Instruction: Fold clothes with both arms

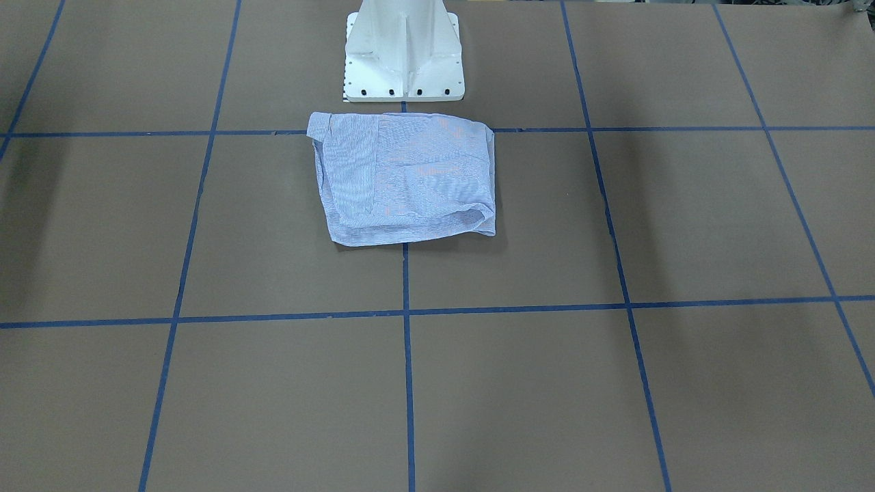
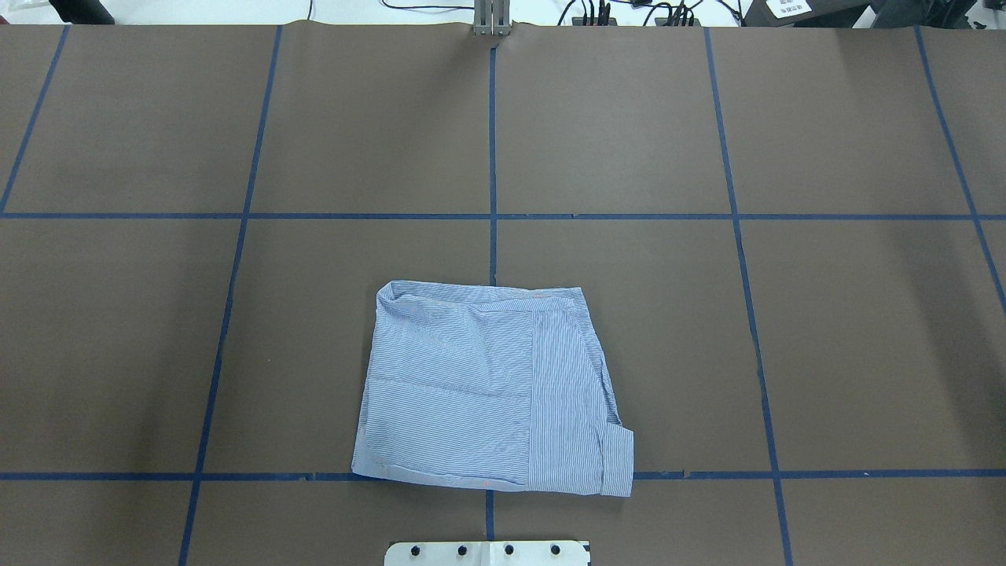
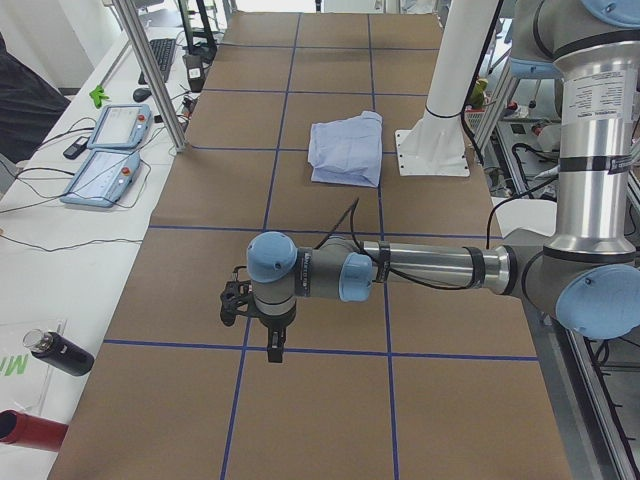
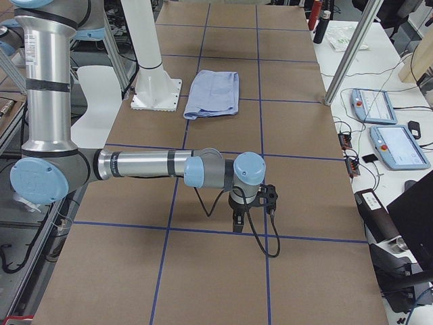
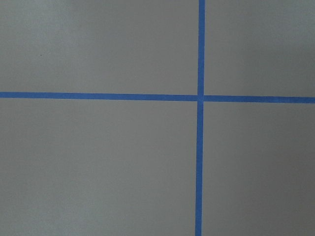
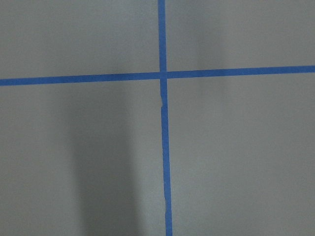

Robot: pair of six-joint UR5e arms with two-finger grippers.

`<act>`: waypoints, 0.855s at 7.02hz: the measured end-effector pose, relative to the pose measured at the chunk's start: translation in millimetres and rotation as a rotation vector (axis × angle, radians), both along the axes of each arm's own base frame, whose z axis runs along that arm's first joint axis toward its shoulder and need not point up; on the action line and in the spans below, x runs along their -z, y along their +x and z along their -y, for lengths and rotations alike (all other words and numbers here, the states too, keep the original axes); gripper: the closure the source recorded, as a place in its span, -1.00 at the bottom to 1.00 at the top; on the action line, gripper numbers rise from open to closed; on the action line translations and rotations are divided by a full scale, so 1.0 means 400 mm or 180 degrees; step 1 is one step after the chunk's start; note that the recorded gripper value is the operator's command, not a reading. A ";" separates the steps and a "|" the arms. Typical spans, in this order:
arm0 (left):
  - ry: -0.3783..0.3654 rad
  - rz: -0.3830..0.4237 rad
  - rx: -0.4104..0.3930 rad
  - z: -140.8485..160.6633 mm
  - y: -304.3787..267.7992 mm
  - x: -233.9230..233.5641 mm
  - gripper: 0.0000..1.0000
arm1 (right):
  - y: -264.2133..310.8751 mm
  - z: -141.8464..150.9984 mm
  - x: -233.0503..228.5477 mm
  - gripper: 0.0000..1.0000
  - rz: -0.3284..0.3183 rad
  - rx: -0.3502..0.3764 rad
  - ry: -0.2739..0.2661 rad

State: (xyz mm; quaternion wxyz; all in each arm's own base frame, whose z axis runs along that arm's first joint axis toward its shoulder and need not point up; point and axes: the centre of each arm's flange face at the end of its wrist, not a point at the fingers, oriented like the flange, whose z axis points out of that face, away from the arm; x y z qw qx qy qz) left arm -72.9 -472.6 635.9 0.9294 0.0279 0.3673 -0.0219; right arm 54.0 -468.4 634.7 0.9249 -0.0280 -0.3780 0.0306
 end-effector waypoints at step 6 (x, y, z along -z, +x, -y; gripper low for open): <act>-0.0012 0.0003 0.0005 0.001 0.000 0.000 -0.98 | 0.001 0.002 0.000 -1.00 -0.0020 -0.0152 -0.0043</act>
